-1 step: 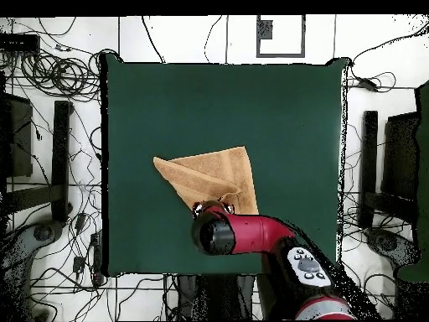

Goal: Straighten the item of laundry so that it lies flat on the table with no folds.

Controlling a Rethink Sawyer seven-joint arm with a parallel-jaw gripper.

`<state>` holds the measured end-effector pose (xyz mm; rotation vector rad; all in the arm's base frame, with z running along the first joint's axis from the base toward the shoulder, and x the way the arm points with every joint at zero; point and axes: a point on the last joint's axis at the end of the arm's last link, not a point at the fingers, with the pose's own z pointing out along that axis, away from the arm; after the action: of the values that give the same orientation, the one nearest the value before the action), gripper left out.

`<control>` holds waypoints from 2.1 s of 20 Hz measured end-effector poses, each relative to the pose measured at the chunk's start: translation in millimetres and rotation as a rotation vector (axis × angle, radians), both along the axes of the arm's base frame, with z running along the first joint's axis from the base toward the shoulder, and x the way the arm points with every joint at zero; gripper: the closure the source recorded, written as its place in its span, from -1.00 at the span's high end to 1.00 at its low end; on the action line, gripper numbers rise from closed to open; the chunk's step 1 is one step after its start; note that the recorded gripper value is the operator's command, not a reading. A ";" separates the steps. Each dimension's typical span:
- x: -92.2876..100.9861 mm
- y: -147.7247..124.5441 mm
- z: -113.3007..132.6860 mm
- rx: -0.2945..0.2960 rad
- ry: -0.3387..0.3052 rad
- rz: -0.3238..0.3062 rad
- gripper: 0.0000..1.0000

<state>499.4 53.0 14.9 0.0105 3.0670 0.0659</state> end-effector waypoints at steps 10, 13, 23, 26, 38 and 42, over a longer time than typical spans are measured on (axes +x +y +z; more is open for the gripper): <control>35.7 -9.7 22.9 -0.021 0.067 -0.038 1.00; 47.5 -13.6 30.6 -0.027 0.067 -0.046 1.00; 71.0 -3.9 44.4 -0.033 0.018 -0.038 1.00; 73.6 -0.9 43.0 -0.033 0.015 -0.032 1.00; 95.7 -3.3 14.4 -0.027 -0.003 -0.038 1.00; 100.9 -1.7 -5.3 -0.020 -0.007 -0.040 1.00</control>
<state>600.3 51.2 9.7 0.0697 3.0587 0.0330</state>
